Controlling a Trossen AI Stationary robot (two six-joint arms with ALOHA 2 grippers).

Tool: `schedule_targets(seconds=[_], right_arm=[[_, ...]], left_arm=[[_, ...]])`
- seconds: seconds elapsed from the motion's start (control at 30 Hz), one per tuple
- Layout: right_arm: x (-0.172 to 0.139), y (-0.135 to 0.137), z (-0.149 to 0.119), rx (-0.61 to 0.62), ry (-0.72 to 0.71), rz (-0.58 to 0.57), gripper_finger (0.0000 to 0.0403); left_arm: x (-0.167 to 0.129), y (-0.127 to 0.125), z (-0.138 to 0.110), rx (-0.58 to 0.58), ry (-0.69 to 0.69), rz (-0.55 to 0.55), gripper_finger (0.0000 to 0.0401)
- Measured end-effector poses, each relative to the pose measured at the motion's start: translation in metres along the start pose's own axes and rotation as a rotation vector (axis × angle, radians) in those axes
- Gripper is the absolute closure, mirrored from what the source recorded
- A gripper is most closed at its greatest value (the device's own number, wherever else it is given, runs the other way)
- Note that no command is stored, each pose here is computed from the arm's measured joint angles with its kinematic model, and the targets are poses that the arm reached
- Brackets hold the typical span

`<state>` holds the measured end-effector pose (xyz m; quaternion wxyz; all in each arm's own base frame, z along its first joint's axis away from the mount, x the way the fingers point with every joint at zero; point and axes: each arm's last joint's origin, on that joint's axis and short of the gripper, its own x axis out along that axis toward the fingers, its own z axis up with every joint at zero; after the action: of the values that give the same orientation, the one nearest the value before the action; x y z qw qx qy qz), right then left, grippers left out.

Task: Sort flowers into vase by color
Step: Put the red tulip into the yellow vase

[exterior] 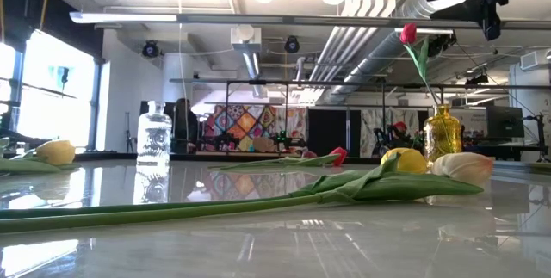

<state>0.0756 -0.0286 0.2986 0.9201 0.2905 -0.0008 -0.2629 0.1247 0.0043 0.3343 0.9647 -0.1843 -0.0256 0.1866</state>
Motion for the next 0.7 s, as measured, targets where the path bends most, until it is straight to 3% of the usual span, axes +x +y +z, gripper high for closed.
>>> schedule_targets(seconds=[0.17,0.37,0.7], right_arm=[[0.000,0.001,-0.001,0.016,0.022,0.031,0.0251],[0.000,0.001,-0.001,0.017,0.022,0.031,0.0251],[0.000,0.001,-0.003,0.111,0.066,0.049,0.0251]], left_arm=[[0.026,-0.020,0.010,0.013,0.074,-0.054,0.0274],[0.062,-0.038,0.007,0.064,0.152,-0.039,0.0274],[0.117,-0.065,-0.028,0.060,0.201,-0.219,0.0274]])
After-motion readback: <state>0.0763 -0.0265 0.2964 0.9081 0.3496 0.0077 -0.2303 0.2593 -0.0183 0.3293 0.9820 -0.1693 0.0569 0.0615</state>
